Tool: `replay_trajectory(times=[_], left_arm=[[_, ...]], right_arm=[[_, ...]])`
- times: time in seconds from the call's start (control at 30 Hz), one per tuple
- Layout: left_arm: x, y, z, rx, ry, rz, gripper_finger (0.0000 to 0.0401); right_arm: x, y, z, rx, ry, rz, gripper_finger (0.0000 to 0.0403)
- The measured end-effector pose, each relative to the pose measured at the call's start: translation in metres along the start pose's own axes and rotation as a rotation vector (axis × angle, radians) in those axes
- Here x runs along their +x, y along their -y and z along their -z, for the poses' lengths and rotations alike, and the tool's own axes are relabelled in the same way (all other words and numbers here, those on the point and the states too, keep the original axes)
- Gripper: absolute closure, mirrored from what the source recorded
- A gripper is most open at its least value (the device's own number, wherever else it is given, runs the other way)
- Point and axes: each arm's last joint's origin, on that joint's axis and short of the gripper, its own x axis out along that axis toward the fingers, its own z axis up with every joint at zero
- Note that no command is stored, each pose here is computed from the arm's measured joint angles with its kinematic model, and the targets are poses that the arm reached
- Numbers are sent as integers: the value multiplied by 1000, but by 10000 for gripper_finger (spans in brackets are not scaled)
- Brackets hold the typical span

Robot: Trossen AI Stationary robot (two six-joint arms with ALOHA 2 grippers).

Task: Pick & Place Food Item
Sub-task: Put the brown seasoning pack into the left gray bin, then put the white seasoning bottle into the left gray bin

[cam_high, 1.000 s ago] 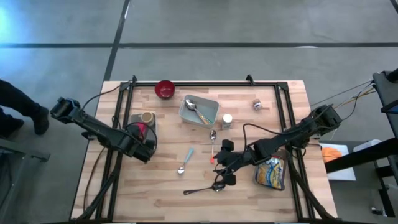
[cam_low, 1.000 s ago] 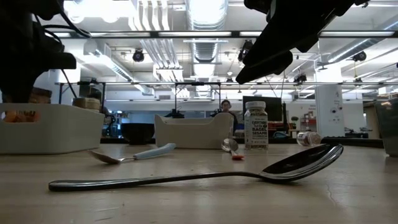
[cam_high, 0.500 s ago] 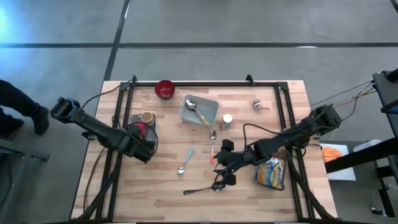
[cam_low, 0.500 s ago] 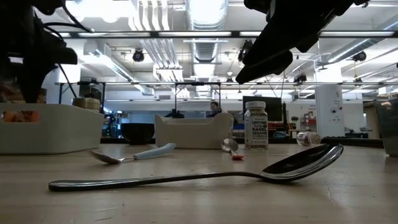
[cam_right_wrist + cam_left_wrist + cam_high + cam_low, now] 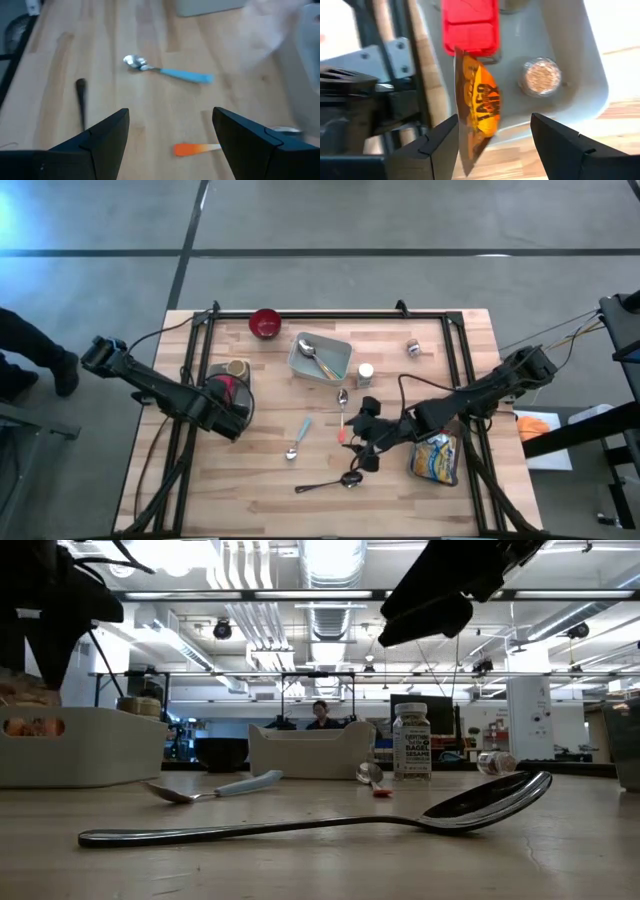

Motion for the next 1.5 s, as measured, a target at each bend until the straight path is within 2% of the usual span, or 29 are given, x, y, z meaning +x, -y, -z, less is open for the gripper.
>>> replay_trajectory(times=[0.2, 0.47, 0.7, 0.83, 0.97, 1.1, 1.27, 1.5], left_arm=[[-14, -4, -5, -1, 12, -28, 159], [-37, 1, -11, 1, 89, 75, 159], [-45, 17, -15, -2, 236, 266, 159], [-51, 30, -15, 62, 338, 396, 159], [-57, 41, -18, 130, 508, 486, 159], [-64, 49, -20, 157, 642, 525, 159], [-64, 50, -22, 159, 708, 517, 159], [-61, 50, -23, 190, 721, 491, 159]], right_arm=[[-21, 19, -10, 18, 23, 129, 119], [-52, 67, -25, 126, 1, 242, 119], [-62, 115, -32, 266, -66, 217, 119], [-66, 134, -39, 270, -103, 290, 119], [-61, 140, -41, 256, -68, 394, 119], [-52, 142, -39, 289, -68, 465, 119], [-40, 152, -33, 365, -107, 519, 119], [-21, 166, -24, 495, -145, 596, 119]])
